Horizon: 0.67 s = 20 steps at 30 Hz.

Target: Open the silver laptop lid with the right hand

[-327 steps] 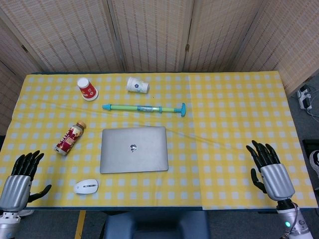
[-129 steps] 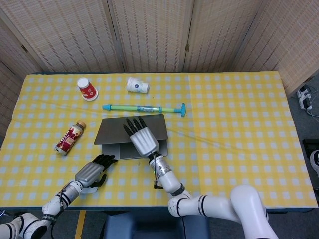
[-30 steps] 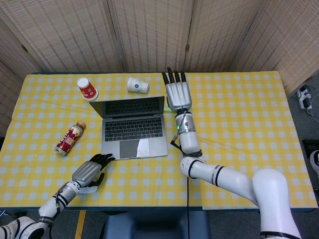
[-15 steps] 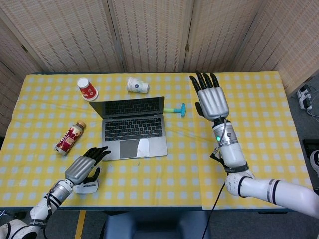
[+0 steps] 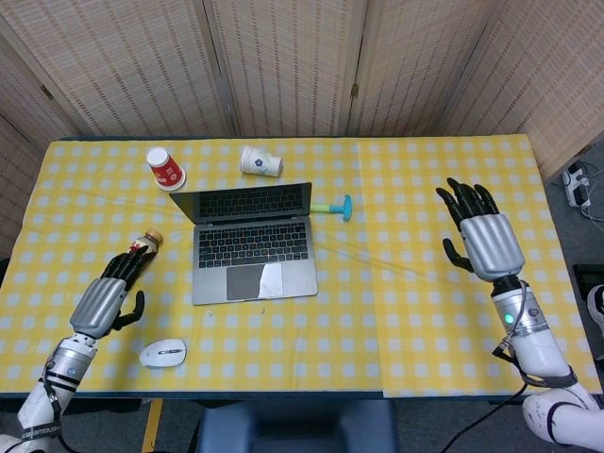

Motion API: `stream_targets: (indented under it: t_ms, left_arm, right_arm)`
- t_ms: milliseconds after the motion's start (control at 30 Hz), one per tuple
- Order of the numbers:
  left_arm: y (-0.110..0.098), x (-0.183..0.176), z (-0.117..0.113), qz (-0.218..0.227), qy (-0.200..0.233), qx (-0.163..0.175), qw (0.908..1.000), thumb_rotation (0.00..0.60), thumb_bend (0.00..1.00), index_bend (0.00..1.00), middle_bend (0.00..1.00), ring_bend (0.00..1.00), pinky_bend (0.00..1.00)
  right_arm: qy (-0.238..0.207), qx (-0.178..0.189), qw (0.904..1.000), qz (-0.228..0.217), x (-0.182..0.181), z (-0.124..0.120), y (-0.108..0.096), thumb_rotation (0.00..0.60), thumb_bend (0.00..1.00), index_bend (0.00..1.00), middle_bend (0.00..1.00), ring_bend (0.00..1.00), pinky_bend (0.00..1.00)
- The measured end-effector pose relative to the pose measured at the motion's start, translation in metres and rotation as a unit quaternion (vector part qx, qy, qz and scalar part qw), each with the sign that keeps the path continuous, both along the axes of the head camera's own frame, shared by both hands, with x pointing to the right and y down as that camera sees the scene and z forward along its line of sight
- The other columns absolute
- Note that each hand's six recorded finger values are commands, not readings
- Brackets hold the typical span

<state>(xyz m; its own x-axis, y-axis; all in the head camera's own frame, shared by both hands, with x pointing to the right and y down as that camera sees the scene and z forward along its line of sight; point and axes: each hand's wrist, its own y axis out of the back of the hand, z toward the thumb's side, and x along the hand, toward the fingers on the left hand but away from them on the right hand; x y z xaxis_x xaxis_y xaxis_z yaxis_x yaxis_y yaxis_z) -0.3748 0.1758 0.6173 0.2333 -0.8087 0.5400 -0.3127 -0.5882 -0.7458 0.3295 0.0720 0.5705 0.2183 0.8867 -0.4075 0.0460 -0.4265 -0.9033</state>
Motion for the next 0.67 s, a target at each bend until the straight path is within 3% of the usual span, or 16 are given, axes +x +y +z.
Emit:
stream_targets:
  t_ms: [300, 533, 667]
  left_arm:
    - [0.01, -0.047, -0.034, -0.069, -0.041, 0.065, 0.9946, 0.6, 0.77, 0.07, 0.06, 0.01, 0.0]
    - [0.043, -0.067, -0.055, -0.094, -0.067, 0.099, 0.9884, 0.6, 0.76, 0.07, 0.07, 0.03, 0.0]
    - [0.06, -0.07, -0.062, -0.101, -0.075, 0.11, 0.9859, 0.6, 0.76, 0.08, 0.07, 0.03, 0.0]
  right_arm:
    - [-0.032, -0.015, 0.9985, 0.041, 0.07, -0.004, 0.063, 0.6, 0.48, 0.0, 0.02, 0.04, 0.0]
    - [-0.056, -0.016, 0.996, 0.068, 0.101, -0.003, 0.109, 0.6, 0.48, 0.0, 0.02, 0.05, 0.0]
    - [-0.059, -0.01, 0.995, 0.08, 0.109, -0.003, 0.126, 0.6, 0.48, 0.0, 0.03, 0.05, 0.0]
